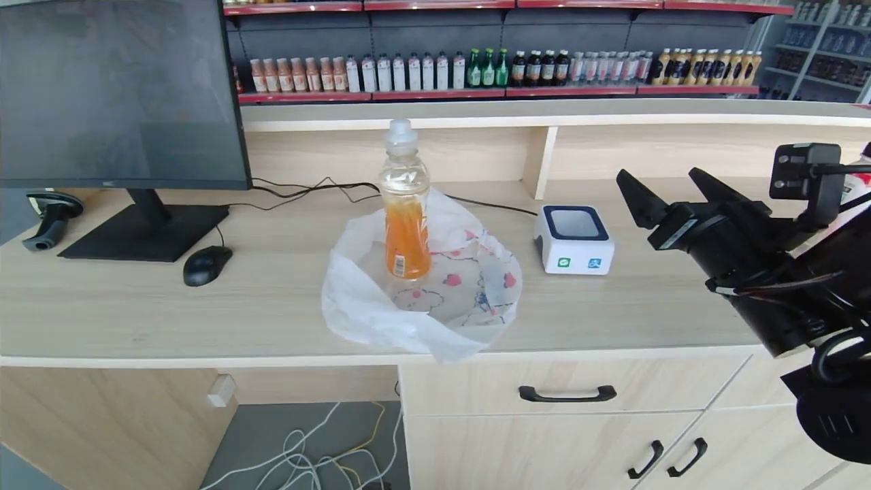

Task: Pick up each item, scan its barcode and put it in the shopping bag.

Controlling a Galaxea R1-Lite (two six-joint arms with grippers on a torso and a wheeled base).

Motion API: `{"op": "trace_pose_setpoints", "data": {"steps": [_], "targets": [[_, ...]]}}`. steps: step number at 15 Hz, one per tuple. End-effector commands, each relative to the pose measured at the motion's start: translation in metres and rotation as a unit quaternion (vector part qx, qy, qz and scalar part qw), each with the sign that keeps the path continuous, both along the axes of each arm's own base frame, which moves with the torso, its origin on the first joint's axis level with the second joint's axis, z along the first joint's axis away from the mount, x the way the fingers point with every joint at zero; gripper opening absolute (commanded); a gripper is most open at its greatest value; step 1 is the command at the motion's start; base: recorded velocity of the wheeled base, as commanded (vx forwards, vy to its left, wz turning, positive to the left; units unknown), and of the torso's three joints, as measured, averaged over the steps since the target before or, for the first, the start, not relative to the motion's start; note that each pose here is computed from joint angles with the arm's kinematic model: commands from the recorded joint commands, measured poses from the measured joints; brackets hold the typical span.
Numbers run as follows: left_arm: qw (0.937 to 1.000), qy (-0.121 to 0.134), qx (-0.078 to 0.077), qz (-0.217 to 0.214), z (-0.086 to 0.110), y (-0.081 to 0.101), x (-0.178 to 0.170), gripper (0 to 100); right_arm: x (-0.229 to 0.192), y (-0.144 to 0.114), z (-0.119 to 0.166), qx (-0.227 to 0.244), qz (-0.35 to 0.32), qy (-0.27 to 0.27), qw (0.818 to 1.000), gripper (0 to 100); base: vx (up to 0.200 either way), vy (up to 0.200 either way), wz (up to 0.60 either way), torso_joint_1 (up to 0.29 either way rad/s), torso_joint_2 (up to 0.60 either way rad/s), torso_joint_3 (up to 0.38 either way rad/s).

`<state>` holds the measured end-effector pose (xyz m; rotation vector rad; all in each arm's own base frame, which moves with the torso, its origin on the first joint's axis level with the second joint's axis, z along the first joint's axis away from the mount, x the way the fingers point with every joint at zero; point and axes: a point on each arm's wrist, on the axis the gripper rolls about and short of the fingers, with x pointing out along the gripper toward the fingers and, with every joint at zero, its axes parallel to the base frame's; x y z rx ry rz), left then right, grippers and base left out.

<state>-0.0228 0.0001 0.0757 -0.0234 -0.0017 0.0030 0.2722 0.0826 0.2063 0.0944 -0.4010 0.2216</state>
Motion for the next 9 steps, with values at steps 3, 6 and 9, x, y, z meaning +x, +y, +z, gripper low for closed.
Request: {"op": "trace_pose_setpoints", "data": {"steps": [3,6,9], "targets": [[1.0,0.001,-0.001,0.0,0.0,0.0,0.0,100,-0.003,-0.001,-0.008,-0.005,0.001,0.015,1.0,100,0.0,-0.2,-0.6,0.002,0.01,0.004],[1.0,0.002,-0.001,0.001,0.0,0.0,0.0,100,-0.004,-0.001,-0.011,-0.007,0.0,0.021,1.0,100,0.0,-0.2,0.0,0.007,0.0,0.001],[1.0,0.002,-0.002,0.001,0.0,0.0,0.0,100,-0.001,-0.003,-0.009,-0.008,-0.006,0.018,1.0,100,0.0,-0.2,0.0,0.002,0.0,0.004]]}}
